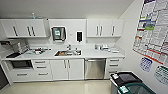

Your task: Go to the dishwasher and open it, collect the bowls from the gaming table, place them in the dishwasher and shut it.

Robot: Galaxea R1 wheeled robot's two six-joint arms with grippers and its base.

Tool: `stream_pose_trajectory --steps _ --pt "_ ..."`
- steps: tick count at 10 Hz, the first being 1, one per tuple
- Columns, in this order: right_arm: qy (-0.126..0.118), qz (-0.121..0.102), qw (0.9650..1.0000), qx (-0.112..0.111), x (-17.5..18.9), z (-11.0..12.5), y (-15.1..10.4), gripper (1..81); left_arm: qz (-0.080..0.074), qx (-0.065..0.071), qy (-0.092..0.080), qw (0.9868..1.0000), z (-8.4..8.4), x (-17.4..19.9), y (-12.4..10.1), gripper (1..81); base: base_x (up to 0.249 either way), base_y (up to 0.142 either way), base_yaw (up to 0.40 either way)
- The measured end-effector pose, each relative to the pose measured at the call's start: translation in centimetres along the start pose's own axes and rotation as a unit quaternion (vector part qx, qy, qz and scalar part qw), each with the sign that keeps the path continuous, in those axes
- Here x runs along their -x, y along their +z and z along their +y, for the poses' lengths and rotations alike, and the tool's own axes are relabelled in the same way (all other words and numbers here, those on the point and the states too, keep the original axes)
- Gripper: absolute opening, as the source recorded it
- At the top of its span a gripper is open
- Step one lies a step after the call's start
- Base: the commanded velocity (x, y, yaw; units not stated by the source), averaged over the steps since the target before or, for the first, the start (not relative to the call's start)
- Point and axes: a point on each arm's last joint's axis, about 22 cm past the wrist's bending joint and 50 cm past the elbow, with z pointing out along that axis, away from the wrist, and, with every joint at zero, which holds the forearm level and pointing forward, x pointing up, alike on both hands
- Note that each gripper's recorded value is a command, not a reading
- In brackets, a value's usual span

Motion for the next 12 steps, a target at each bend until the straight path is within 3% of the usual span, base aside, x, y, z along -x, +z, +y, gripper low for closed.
stream_pose_trajectory --steps 5,7,8,11,12 --pt "0.000 -0.001 1.0000 0.002 0.1 0.2 -0.1 81.1 0.001 0.004 0.000 1.0000 0.6 0.0 0.3 81.1 0.110 0.000 0.000" --pt "0.001 -0.004 1.0000 -0.001 0.8 -0.2 0.1 81.1 -0.003 0.000 -0.001 1.0000 0.0 0.8 -0.1 81.1 0.110 0.000 0.000" --pt "0.000 -0.005 0.9999 -0.010 0.5 -1.4 0.6 81.1 -0.002 -0.008 0.000 1.0000 -1.1 0.3 -0.5 81.1 0.111 0.000 0.000" --pt "-0.003 -0.001 1.0000 0.007 -0.1 0.9 -0.3 81.1 0.002 0.006 0.000 1.0000 0.9 -0.1 0.5 81.1 0.110 0.000 0.000" --pt "-0.003 0.000 1.0000 0.004 0.0 0.4 -0.1 81.1 0.002 0.003 0.000 1.0000 0.4 -0.1 0.2 81.1 0.110 0.000 0.000"
